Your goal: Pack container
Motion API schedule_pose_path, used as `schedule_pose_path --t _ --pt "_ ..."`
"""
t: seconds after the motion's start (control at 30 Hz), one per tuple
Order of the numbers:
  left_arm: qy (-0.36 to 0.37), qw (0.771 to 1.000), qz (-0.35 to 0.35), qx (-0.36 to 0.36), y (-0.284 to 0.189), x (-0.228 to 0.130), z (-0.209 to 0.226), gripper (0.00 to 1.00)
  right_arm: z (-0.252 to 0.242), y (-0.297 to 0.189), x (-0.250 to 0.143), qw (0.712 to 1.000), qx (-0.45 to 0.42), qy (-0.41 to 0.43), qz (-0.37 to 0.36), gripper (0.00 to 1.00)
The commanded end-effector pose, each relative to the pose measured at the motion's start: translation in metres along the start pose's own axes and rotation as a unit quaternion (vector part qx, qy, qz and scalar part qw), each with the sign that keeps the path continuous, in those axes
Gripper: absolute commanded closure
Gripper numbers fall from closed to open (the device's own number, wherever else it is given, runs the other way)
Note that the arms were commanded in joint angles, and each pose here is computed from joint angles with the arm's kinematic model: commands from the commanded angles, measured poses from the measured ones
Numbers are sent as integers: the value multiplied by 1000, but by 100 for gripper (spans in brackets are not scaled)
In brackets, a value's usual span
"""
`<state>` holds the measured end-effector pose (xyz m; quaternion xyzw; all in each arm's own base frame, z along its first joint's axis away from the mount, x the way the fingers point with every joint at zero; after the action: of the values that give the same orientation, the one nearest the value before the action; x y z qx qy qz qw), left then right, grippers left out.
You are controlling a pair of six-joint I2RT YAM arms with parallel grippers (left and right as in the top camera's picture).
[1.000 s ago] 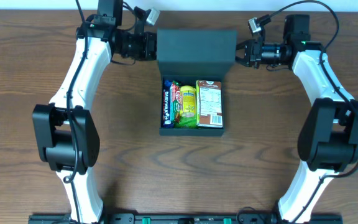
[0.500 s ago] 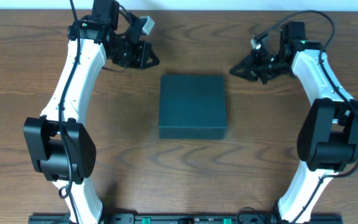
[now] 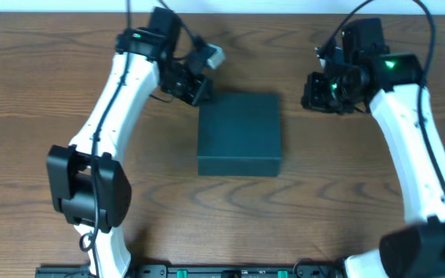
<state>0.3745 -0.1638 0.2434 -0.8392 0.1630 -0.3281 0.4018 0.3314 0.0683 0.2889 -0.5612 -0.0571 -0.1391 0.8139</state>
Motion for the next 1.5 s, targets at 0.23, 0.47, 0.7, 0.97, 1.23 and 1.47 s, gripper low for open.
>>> schedule_pose_path --t 0.23,0.47,0.7,0.97,1.23,1.47 --pt "85 994 66 5 56 -14 -38 94 -22 -37 -97 998 -28 -10 -62 98" --pt "100 990 99 17 88 -22 -58 94 -43 -4 -172 997 50 17 -49 98" --pt "88 989 112 40 105 -32 -57 94 -58 43 -200 996 77 40 -13 98" --pt "61 990 120 41 119 -47 -49 94 -67 90 -199 987 128 70 -68 98" --pt "61 990 118 41 119 -46 -49 94 -57 120 -194 974 180 84 -112 98" --pt "62 990 118 41 119 -46 -49 94 -43 151 -183 975 150 86 -138 98"
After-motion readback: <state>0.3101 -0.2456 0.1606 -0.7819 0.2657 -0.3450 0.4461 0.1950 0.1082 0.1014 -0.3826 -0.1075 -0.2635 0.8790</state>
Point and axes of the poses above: each gripper's point midway between its finger pads, its own y axis out along the fingers, its own z axis along the line the jaws close on, x = y × z, the point moved 9 cm from there along -y, back along the fingers, and after that the axes turned 3 degrees about y, right-handed, at the moved point
